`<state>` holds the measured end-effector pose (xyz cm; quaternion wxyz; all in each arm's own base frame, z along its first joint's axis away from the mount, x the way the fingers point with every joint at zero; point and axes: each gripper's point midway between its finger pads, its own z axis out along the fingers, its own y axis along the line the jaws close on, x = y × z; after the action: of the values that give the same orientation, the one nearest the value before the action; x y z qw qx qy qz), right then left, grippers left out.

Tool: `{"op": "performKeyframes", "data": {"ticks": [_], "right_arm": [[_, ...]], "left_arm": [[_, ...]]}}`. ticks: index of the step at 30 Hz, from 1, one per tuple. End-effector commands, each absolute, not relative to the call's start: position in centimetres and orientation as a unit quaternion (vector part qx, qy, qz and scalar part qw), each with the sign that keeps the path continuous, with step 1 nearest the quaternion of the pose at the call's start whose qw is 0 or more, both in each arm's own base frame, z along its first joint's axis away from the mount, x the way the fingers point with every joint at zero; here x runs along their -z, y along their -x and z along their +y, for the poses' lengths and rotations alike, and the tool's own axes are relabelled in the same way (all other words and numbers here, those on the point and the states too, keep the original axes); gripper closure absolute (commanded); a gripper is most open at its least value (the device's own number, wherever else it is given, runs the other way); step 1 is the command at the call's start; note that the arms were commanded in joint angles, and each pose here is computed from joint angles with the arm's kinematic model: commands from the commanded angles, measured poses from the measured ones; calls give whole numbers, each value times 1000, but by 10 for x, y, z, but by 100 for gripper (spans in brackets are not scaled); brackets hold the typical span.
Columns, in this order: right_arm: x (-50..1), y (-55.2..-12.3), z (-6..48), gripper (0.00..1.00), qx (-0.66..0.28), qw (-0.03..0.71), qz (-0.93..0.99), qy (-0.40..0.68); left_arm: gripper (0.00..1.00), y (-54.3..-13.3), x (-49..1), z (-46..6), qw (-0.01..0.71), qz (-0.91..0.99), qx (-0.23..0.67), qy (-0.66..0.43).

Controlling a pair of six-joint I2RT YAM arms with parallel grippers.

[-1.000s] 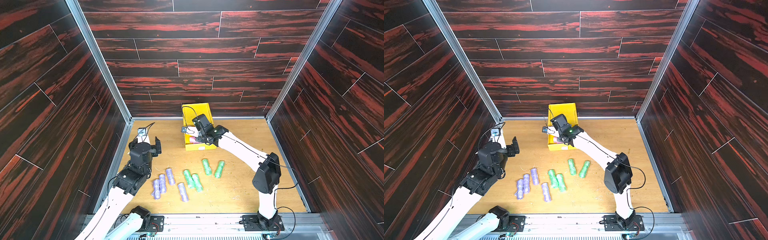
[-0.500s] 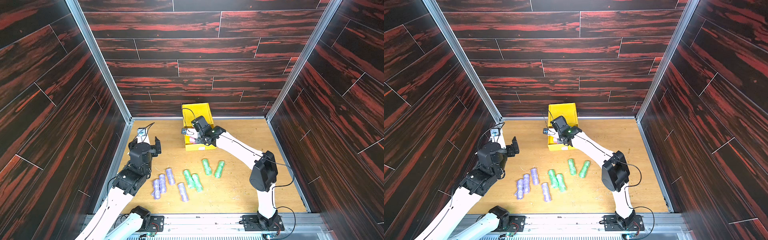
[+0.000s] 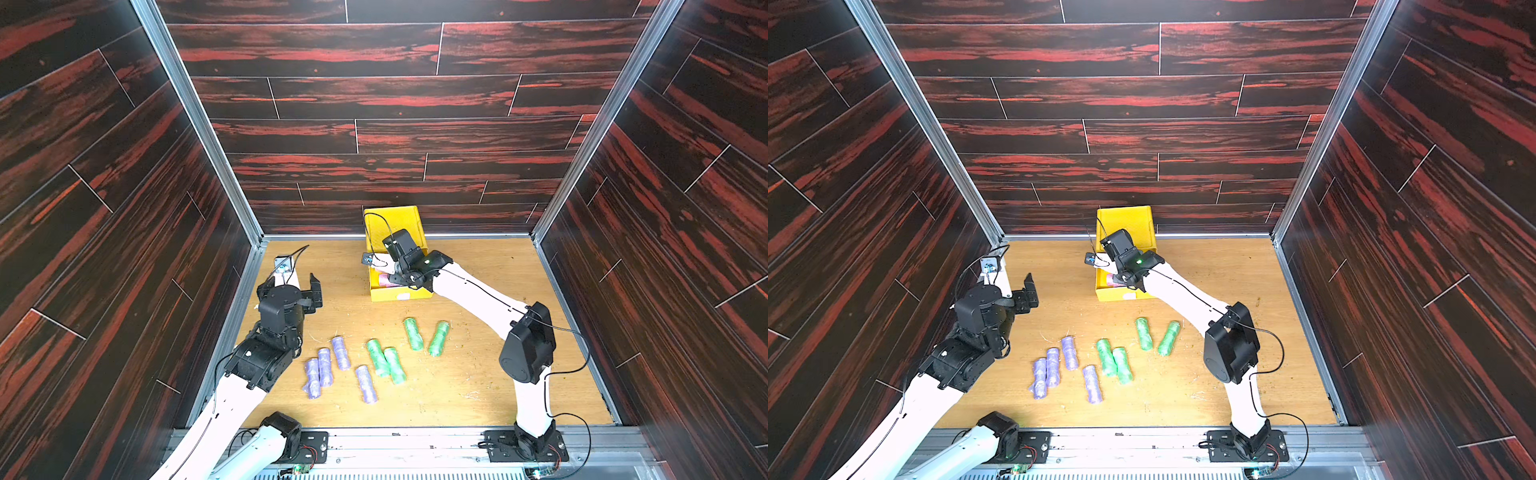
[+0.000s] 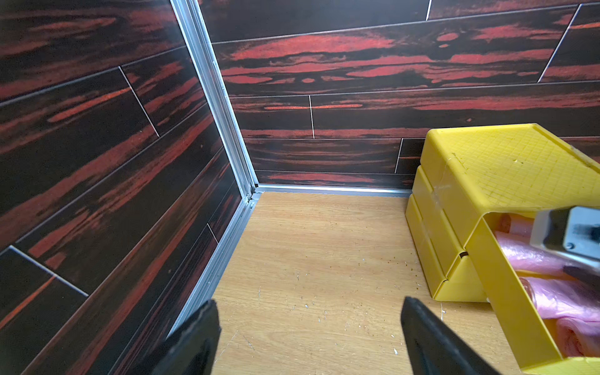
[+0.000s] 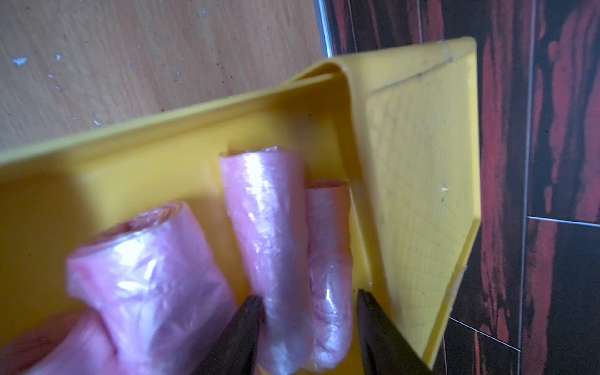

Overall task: Sort the rolls of trash bags by color and place them into the drawer
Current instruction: Place the roll of trash bags in the drawer.

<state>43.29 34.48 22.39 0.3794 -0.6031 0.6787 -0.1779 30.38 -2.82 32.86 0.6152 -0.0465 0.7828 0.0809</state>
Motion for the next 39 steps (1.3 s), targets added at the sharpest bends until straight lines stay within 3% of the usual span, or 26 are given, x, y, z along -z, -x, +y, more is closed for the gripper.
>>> {"op": "performKeyframes", "data": {"ticks": [1,10,18,22,27,28,32,39], "right_arm": [[-291,-424,344,47,162,444,671,571],[-362,-392,318,44,138,510,667,525],[-429,-358,264,43,75,584,724,358],[-434,-329,245,40,5,605,733,311],[-434,-290,225,38,-71,628,721,285],[-432,-285,222,38,-79,627,721,283],[-419,-267,218,37,-113,613,729,284],[-379,-255,223,34,-142,568,753,299]], "left_arm": [[9,-301,-341,-24,626,774,-81,58],[8,-318,-352,-26,626,771,-84,78],[7,-406,-399,-90,594,803,8,50],[2,-468,-386,-125,535,839,92,46],[3,-542,-332,-142,400,890,197,100],[4,-552,-346,-145,403,880,229,109],[2,-603,-326,-143,395,842,329,162],[0,-642,-303,-139,397,818,372,188]]}}
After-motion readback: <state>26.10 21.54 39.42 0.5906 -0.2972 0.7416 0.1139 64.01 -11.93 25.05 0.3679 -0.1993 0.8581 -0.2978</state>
